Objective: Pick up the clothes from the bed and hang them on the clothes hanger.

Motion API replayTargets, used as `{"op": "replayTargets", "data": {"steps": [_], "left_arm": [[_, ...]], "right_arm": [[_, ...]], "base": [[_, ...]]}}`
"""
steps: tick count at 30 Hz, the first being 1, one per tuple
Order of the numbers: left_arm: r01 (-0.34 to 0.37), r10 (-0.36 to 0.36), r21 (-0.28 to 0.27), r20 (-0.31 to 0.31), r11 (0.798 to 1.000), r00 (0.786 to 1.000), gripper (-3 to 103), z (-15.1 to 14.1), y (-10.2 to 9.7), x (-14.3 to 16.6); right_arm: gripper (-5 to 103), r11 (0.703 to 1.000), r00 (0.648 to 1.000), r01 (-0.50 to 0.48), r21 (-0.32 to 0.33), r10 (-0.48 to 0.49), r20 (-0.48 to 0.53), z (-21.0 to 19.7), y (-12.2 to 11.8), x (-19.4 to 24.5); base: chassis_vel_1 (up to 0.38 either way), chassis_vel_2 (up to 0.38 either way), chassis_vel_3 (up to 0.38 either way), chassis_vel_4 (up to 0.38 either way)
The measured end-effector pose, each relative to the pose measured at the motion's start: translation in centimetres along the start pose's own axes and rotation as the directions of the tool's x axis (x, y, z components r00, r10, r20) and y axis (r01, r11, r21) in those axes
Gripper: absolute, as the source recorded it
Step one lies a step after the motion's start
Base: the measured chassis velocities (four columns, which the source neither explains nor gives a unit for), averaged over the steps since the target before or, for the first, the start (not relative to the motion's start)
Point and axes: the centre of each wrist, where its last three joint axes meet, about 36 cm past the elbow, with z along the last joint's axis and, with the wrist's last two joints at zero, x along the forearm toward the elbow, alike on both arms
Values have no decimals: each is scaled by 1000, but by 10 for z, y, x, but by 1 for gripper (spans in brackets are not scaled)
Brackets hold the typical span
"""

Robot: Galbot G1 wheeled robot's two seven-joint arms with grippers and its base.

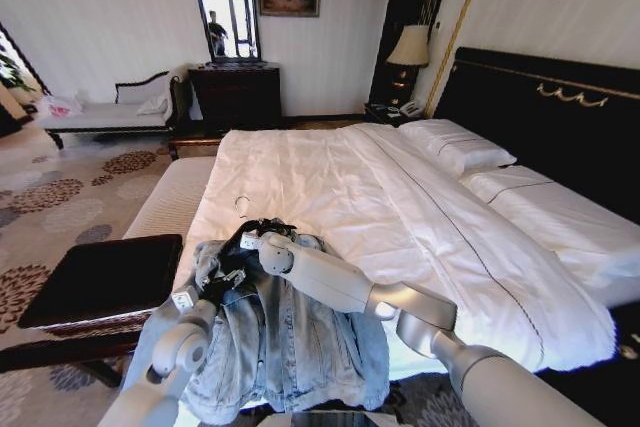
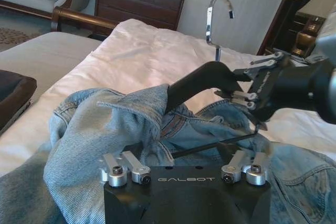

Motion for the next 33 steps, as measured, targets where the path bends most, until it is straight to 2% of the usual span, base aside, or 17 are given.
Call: {"op": "replayTargets", "data": {"steps": [1, 3, 4, 6, 7, 8, 9, 10, 12, 13, 15, 16, 17, 18, 20, 24, 33], "left_arm": [[3, -3, 2, -1, 1000, 1000, 76, 0, 0, -1], [4, -4, 2, -2, 1000, 1000, 76, 0, 0, -2], [10, -10, 2, -5, 1000, 1000, 65, 1, 1, -3], [11, -11, 3, -5, 1000, 1000, 65, 1, 1, -4], [16, -16, 3, -5, 1000, 1000, 54, 1, 1, -4], [19, -19, 3, -4, 1000, 1000, 54, 1, 1, -4], [22, -22, 3, -2, 1000, 1000, 49, 1, 1, -4], [32, -32, 6, 3, 999, 999, 38, 0, 1, -4], [35, -35, 6, 5, 999, 999, 38, 0, 2, -4], [38, -38, 7, 8, 999, 999, 32, -1, 2, -4], [39, -39, 8, 10, 999, 999, 32, -1, 2, -4], [40, -41, 9, 18, 999, 999, 22, -2, 2, -5], [44, -45, 12, 23, 999, 999, 16, -2, 3, -5], [44, -45, 12, 23, 999, 999, 16, -2, 3, -5], [51, -52, 16, 27, 999, 998, 6, -3, 5, -6], [62, -63, 19, 29, 998, 998, 1, -3, 8, -6], [76, -77, 19, 45, 997, 996, 1, -8, 11, -11]], "right_arm": [[27, 1000, 1000, 0, -2, 0, 2, 0, 0, 1], [27, 1000, 1000, 1, -2, -1, 2, 0, 0, 1], [27, 1000, 1000, 4, -6, -4, 4, 2, -1, 2], [27, 1000, 1000, 5, -7, -4, 4, 2, -1, 3], [27, 1000, 1000, 7, -11, -6, 7, 3, -2, 4], [27, 1000, 1000, 7, -12, -7, 7, 3, -2, 5], [27, 1000, 1000, 7, -12, -6, 8, 3, -3, 5], [27, 1000, 1000, 6, -15, -6, 11, 3, -3, 6], [27, 1000, 1000, 6, -16, -6, 12, 3, -3, 6], [27, 1000, 1000, 6, -17, -6, 14, 2, -2, 7], [27, 1000, 1000, 6, -18, -6, 15, 2, -2, 7], [27, 1000, 1000, 6, -20, -6, 19, 1, -2, 8], [27, 1000, 1000, 6, -23, -6, 22, 0, -2, 9], [27, 1000, 1000, 6, -23, -6, 22, 0, -2, 9], [27, 1000, 1000, 7, -28, -6, 28, 1, -3, 12], [27, 999, 999, 9, -38, -7, 41, 5, -7, 19], [27, 999, 999, 12, -45, -11, 42, 13, -9, 24]], "base": [[0, 0, 0, 0], [0, 0, 0, 0], [0, 0, 0, 0], [0, 0, 0, 0], [0, 0, 0, 0], [0, 0, 0, 0], [0, 0, 0, 0], [0, 0, 0, 0], [0, 0, 0, 0], [0, 0, 0, 0], [0, 0, 0, 0], [0, 0, 0, 0], [0, 0, 0, 0], [0, 0, 0, 0], [0, 0, 0, 0], [0, 0, 0, 0], [0, 0, 0, 0]]}}
